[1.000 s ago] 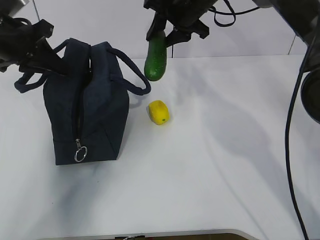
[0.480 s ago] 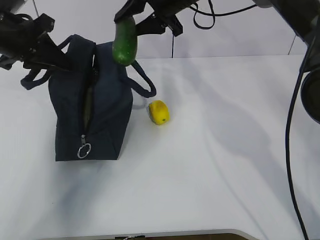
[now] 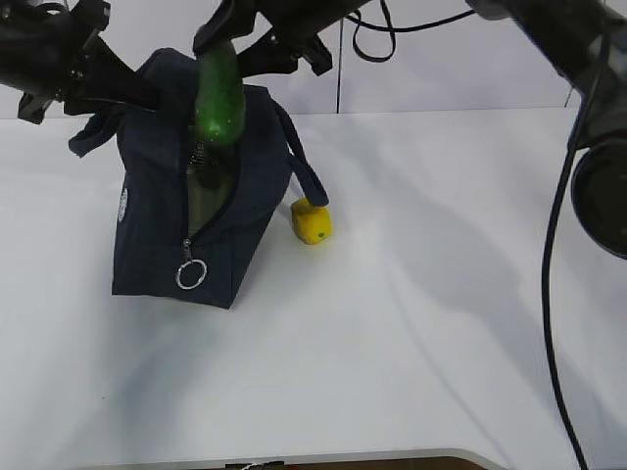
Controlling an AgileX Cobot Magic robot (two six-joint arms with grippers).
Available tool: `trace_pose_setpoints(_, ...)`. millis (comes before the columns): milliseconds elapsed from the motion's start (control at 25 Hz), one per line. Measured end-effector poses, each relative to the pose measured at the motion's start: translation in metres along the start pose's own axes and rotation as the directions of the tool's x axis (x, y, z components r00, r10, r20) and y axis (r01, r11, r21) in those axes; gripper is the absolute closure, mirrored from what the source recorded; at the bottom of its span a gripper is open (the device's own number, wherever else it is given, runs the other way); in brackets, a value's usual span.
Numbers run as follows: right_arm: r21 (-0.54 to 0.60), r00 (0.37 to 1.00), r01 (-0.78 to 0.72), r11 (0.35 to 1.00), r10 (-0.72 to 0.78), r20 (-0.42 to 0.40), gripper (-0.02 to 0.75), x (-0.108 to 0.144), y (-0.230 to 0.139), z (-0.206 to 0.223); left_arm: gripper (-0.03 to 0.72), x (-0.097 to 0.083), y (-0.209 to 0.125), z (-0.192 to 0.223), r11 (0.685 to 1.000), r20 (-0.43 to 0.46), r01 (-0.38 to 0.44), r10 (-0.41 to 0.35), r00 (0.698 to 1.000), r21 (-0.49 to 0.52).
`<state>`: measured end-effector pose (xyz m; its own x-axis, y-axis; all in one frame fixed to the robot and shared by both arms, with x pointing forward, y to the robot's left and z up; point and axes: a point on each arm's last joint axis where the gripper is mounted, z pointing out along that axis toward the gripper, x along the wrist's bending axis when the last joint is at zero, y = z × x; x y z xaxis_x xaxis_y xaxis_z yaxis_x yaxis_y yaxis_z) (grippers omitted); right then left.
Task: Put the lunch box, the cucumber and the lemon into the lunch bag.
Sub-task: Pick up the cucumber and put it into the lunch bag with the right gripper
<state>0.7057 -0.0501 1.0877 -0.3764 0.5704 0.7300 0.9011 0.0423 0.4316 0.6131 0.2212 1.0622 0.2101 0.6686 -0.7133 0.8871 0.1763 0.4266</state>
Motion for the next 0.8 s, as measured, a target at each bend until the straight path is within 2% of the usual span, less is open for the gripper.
trace_pose_setpoints(120,0.022,0.999,0.024,0.999,-0.025,0.042,0.374,0.001,-0.006,0.013,0.698,0.000,0.000,0.000,1.000,0.002,0.001,-0.001,1.000,-0.001)
trace_pose_setpoints(400,0.090,0.995,-0.021,0.996,0.011,0.103,0.374,-0.031,-0.019,0.052,0.698,0.000,0.000,0.000,1.000,0.003,0.000,0.000,1.000,-0.002)
trace_pose_setpoints(640,0.108,0.995,-0.047,0.993,0.037,0.093,0.374,-0.039,-0.022,0.061,0.698,-0.001,0.000,0.000,1.000,0.007,0.004,-0.004,1.000,-0.004)
trace_pose_setpoints(800,0.114,0.999,-0.032,0.993,0.026,0.047,0.353,-0.034,-0.023,0.061,0.698,0.000,0.000,0.000,1.000,0.005,0.003,-0.003,1.000,-0.003)
